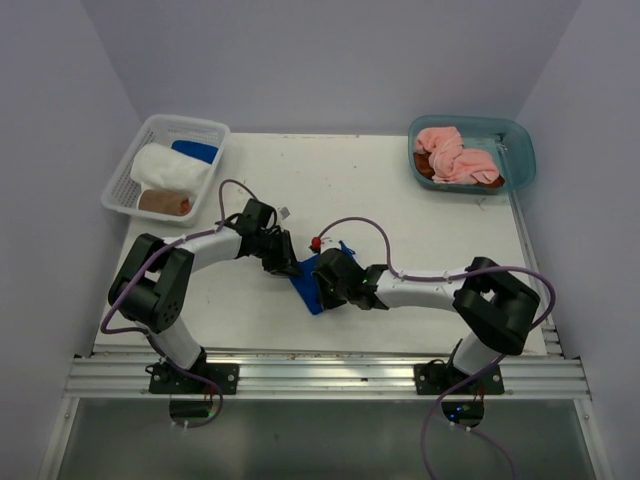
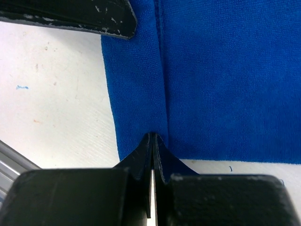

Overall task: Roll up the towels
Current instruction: Roll the towel

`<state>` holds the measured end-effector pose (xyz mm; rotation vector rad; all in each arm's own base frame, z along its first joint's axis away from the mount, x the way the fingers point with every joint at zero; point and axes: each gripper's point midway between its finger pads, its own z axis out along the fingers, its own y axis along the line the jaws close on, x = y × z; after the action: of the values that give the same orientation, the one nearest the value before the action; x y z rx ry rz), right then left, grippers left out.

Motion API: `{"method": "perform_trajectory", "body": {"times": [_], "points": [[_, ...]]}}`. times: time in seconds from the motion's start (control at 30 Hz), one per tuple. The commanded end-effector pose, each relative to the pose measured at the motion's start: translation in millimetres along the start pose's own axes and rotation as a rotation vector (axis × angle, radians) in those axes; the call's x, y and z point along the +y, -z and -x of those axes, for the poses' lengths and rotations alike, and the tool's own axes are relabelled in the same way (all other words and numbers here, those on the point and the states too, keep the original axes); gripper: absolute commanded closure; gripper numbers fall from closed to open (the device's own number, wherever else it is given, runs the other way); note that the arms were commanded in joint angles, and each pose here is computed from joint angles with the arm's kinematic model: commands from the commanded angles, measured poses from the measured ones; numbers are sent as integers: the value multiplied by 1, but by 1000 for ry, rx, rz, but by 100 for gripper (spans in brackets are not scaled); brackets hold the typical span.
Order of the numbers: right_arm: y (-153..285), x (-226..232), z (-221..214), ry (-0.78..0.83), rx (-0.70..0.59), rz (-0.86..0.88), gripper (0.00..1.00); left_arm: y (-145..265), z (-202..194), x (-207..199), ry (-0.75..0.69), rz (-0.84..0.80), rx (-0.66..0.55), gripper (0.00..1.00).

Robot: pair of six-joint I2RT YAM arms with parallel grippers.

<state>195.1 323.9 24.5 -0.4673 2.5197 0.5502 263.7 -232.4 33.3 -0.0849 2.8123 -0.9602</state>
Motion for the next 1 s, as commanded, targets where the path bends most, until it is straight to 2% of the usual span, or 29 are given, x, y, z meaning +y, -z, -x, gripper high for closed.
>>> {"method": "perform_trajectory", "body": {"times": [0.0,0.13,0.27,0.33,0.63,0.77,0.97], "points": [[18,3,10,81,-25,-64,100,5,11,-6,-48,2,-33,79],[41,26,36,205,-112,-126,98,4,11,-6,-45,1,-32,80],[42,31,47,316,-132,-251,72,5,12,-7,-46,-2,-36,80],[34,30,43,372,-122,-310,66,5,11,-7,-48,3,-34,80],[6,33,35,448,-102,-351,60,6,10,-6,-50,7,-31,80],[-8,24,25,453,-85,-368,55,8,11,-6,-55,8,-37,80],[-24,15,8,450,-38,-387,53,9,8,-4,-55,14,-34,80]]}}
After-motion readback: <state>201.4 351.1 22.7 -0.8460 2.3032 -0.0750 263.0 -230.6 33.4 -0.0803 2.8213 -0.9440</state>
